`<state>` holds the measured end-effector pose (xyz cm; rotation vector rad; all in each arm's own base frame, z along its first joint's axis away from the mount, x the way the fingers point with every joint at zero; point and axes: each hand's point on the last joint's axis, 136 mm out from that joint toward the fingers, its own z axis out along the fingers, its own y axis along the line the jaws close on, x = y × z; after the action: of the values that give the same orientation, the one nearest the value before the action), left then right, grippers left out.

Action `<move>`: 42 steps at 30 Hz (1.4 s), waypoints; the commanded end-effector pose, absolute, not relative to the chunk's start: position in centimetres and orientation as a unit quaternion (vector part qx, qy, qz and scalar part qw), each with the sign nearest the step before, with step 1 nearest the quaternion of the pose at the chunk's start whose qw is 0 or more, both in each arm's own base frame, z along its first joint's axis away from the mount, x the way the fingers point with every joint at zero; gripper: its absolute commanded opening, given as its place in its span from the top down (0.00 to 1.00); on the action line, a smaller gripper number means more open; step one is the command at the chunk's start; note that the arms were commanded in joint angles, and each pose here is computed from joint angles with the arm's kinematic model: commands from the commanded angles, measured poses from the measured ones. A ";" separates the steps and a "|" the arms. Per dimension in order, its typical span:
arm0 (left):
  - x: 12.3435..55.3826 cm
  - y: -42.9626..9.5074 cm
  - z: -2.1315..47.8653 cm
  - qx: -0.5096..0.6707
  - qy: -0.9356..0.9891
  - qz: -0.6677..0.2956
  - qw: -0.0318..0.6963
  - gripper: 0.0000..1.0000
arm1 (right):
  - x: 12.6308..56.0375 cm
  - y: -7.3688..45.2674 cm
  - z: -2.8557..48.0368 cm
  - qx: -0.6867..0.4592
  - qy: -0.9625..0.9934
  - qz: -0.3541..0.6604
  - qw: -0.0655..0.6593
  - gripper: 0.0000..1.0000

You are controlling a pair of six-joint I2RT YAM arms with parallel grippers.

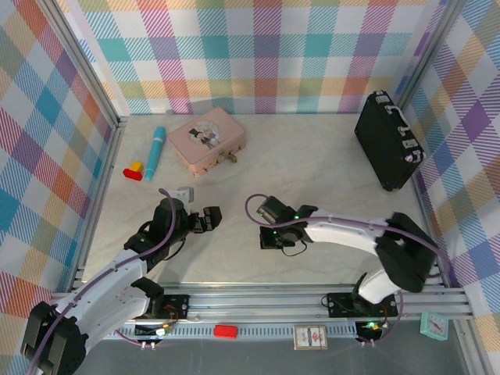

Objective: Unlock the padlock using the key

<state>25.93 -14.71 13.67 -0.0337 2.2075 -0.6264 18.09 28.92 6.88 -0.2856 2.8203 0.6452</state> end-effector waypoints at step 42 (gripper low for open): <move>24.0 -26.9 20.1 0.194 0.768 -0.514 0.329 0.62 | 23.5 34.4 20.3 -0.337 0.744 0.461 0.348 1.00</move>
<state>24.48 -25.94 18.89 0.4440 2.0591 -1.3017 22.65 33.76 17.84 -0.8759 2.0240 1.1881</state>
